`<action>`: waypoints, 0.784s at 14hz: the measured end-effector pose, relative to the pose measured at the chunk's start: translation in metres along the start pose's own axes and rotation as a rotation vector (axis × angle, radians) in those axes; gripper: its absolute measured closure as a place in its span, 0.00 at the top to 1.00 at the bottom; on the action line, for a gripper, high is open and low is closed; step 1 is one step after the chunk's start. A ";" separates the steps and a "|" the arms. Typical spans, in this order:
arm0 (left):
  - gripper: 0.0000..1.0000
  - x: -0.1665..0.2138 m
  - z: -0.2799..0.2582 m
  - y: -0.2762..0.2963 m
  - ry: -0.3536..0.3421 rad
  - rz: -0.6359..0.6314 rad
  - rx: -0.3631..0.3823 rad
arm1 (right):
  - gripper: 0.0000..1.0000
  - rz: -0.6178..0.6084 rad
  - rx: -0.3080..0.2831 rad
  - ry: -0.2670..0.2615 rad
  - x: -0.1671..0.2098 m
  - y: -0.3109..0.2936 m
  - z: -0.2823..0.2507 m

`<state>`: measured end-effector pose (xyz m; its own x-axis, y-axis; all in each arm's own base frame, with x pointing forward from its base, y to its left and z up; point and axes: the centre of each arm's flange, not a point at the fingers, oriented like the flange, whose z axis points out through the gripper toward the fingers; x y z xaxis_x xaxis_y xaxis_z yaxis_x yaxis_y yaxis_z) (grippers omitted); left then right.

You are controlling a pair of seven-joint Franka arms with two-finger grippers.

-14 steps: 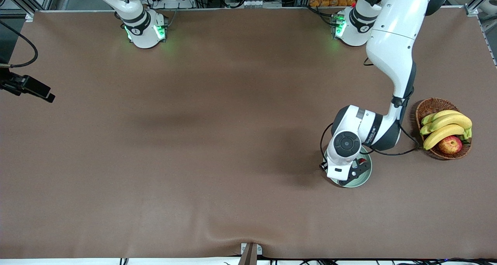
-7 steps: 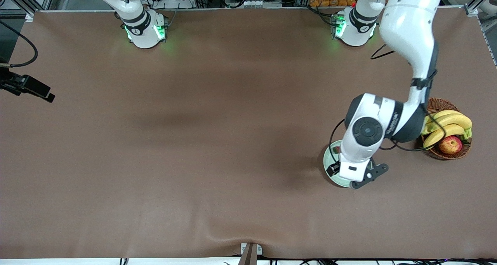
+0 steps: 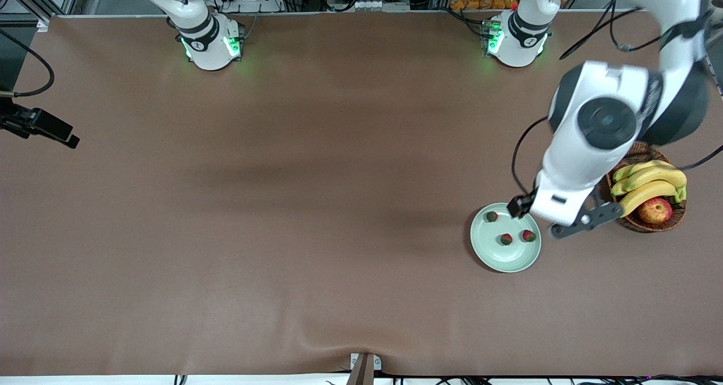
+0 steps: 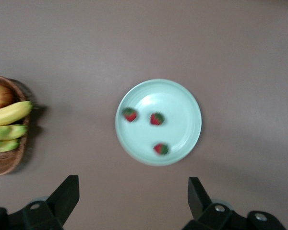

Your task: Collect all strawberries into plate

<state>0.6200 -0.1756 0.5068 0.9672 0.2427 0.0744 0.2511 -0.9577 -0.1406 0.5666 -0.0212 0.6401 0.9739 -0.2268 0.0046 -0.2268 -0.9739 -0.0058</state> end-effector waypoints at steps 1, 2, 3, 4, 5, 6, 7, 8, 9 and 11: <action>1.00 -0.008 -0.023 -0.015 -0.012 0.038 -0.012 | 1.00 0.000 0.000 0.000 0.000 0.000 0.000; 1.00 -0.015 -0.042 -0.030 -0.021 0.076 -0.029 | 1.00 0.000 0.000 0.000 0.000 0.000 0.000; 1.00 -0.021 -0.059 -0.046 -0.034 0.118 -0.054 | 1.00 0.000 0.000 0.000 0.000 0.000 -0.001; 1.00 -0.026 -0.072 -0.063 -0.049 0.155 -0.076 | 1.00 0.001 0.000 0.001 0.000 0.000 -0.001; 1.00 -0.031 -0.084 -0.080 -0.061 0.192 -0.090 | 1.00 0.001 0.000 0.001 0.000 0.000 -0.001; 1.00 -0.035 -0.093 -0.096 -0.068 0.230 -0.096 | 1.00 0.001 0.000 0.000 0.000 0.000 -0.001; 1.00 -0.038 -0.101 -0.111 -0.070 0.268 -0.100 | 1.00 0.001 0.000 0.000 0.000 0.000 -0.001; 1.00 -0.040 -0.107 -0.123 -0.069 0.306 -0.103 | 1.00 0.000 0.000 0.000 0.000 0.000 -0.001; 1.00 -0.041 -0.111 -0.133 -0.068 0.336 -0.106 | 1.00 0.000 0.000 0.000 0.000 0.000 -0.001; 1.00 -0.043 -0.115 -0.145 -0.078 0.371 -0.105 | 1.00 0.000 0.000 0.000 0.000 0.000 -0.001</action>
<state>0.5373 -0.0650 0.6371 0.9925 -0.1158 -0.0381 -0.1174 -0.9922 -0.0417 0.5663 -0.0212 0.6410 0.9739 -0.2270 0.0047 -0.2270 -0.9739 -0.0058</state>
